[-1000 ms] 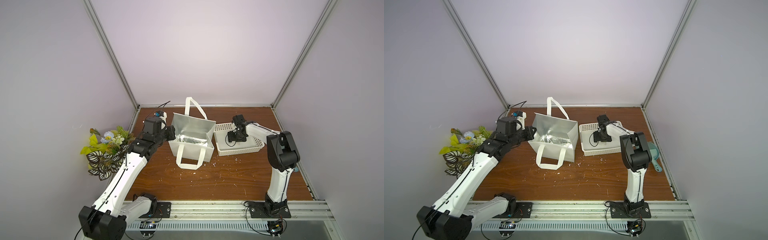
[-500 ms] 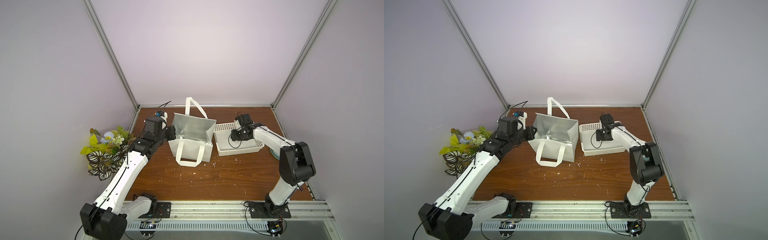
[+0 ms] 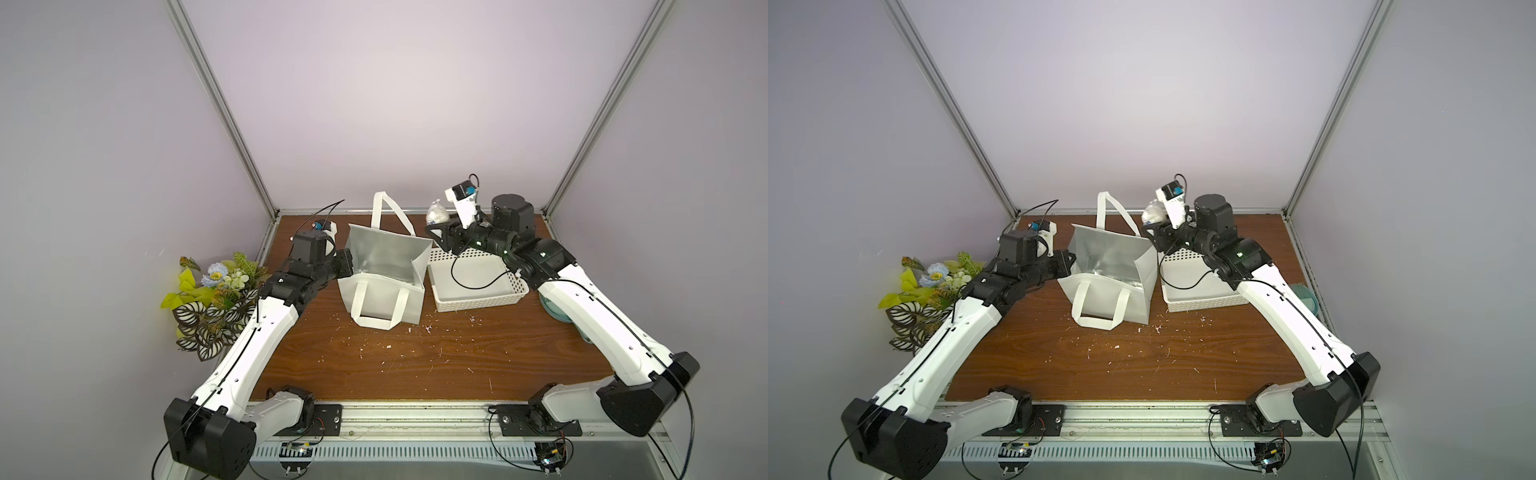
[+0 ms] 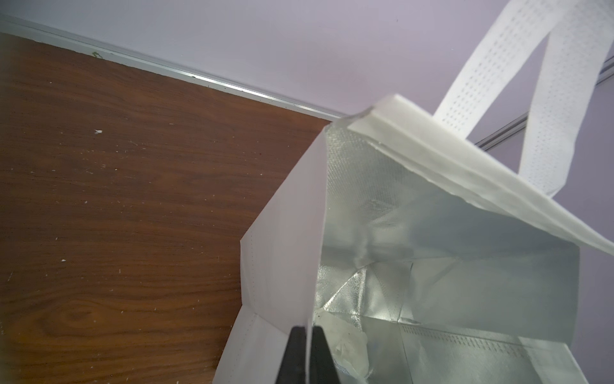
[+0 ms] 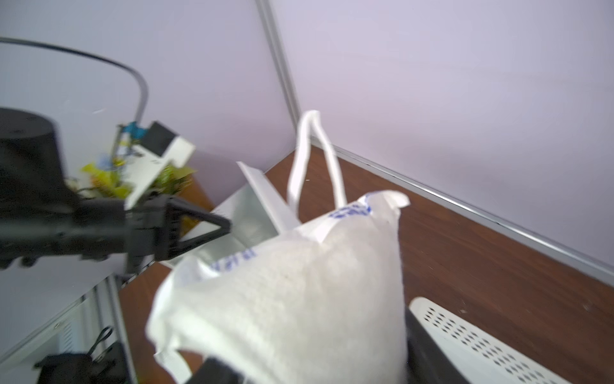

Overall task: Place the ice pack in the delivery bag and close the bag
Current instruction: Place the ice pack in the delivery bag, then adjust the delivery bag at the center of the board.

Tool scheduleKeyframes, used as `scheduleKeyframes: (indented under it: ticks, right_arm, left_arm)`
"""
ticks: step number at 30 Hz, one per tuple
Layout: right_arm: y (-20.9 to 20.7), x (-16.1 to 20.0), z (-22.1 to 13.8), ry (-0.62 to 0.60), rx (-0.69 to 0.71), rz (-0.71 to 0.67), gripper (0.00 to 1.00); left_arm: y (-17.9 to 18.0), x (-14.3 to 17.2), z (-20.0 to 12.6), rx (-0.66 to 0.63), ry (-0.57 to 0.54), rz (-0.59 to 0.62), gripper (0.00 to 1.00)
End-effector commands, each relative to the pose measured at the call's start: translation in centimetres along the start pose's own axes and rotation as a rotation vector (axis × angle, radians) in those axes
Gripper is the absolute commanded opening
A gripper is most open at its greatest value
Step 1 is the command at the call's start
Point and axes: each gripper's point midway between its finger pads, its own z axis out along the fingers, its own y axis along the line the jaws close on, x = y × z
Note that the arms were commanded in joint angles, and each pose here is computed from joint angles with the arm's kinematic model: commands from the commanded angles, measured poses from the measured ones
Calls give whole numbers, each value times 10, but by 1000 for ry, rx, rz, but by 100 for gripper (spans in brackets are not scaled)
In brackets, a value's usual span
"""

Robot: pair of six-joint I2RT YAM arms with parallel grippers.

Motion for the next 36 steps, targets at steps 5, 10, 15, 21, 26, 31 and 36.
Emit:
scheduleKeyframes:
  ticks: [5, 10, 15, 21, 26, 31, 36]
  right_arm:
    - [45, 34, 64, 226, -119, -215, 25]
    - [43, 77, 95, 412, -74, -283, 22]
    - [45, 116, 101, 511, -81, -306, 24]
    - [37, 168, 107, 657, -57, -291, 24]
    - [31, 220, 110, 793, -52, -275, 26]
    - [24, 241, 128, 846, -27, -250, 31]
    - [23, 243, 142, 849, -18, -232, 56]
  left_arm:
    - [-11, -14, -8, 51, -35, 26, 4]
    - [-14, -12, -12, 67, -31, 45, 4]
    - [-14, -10, -18, 66, -36, 73, 4]
    - [-18, -8, -23, 85, -41, 90, 4]
    - [-17, -5, -23, 84, -40, 85, 4]
    - [-21, -3, -24, 103, -40, 92, 4]
    - [-21, -2, -25, 104, -40, 93, 4]
